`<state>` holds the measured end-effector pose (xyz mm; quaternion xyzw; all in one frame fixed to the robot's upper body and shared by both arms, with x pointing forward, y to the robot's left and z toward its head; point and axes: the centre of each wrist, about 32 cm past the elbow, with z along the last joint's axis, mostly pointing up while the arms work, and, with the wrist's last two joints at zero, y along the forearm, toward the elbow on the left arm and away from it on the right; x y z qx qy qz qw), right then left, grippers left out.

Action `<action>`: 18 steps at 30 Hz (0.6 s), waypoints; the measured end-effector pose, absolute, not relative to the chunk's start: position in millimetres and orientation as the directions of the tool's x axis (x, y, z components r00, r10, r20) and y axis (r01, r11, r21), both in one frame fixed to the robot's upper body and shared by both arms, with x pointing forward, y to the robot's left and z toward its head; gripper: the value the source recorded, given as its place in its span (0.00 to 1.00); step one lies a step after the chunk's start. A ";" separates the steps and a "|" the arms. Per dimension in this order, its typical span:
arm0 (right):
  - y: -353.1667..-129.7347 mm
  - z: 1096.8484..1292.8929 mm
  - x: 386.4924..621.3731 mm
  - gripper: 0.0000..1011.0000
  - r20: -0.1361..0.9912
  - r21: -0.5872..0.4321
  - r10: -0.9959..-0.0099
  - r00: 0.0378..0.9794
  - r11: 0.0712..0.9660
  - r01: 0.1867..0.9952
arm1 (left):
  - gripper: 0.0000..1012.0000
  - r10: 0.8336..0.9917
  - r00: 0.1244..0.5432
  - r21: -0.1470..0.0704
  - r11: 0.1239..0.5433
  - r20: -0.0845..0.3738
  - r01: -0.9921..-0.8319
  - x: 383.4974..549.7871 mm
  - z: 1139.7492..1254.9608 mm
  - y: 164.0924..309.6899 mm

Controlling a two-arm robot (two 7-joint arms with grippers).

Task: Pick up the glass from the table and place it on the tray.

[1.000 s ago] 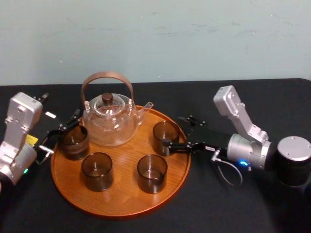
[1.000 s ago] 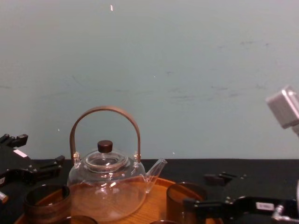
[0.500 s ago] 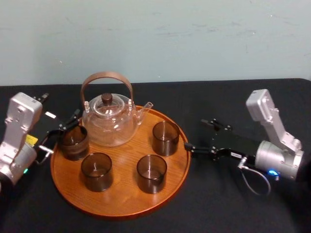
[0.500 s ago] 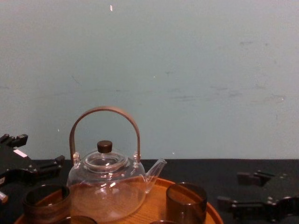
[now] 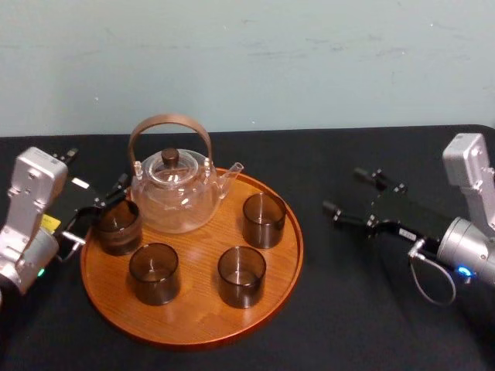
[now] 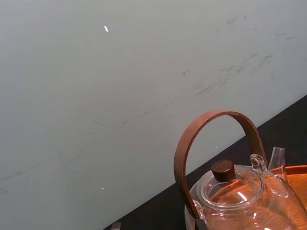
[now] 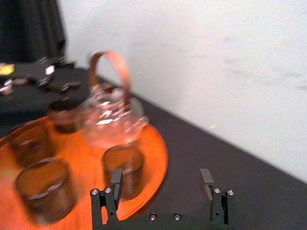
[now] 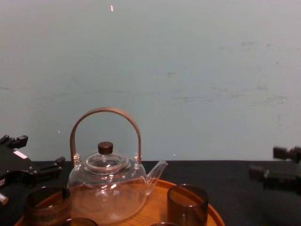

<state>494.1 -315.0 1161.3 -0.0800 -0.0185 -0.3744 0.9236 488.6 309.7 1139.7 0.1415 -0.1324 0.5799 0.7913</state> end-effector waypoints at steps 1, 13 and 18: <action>-314.7 1161.0 493.1 0.99 0.099 -0.107 -0.715 0.692 0.684 0.722 | 0.99 0.880 0.292 0.070 0.287 0.374 -0.955 488.6 1139.8 309.6; -301.8 1150.4 488.5 0.99 0.106 0.017 -0.863 0.494 0.498 0.867 | 0.99 0.880 0.292 0.070 0.287 0.374 -0.955 488.6 1139.8 309.7; -295.3 1141.7 487.8 0.99 0.114 0.031 -0.891 0.439 0.445 0.895 | 0.99 0.880 0.292 0.070 0.287 0.374 -0.955 488.6 1139.8 309.7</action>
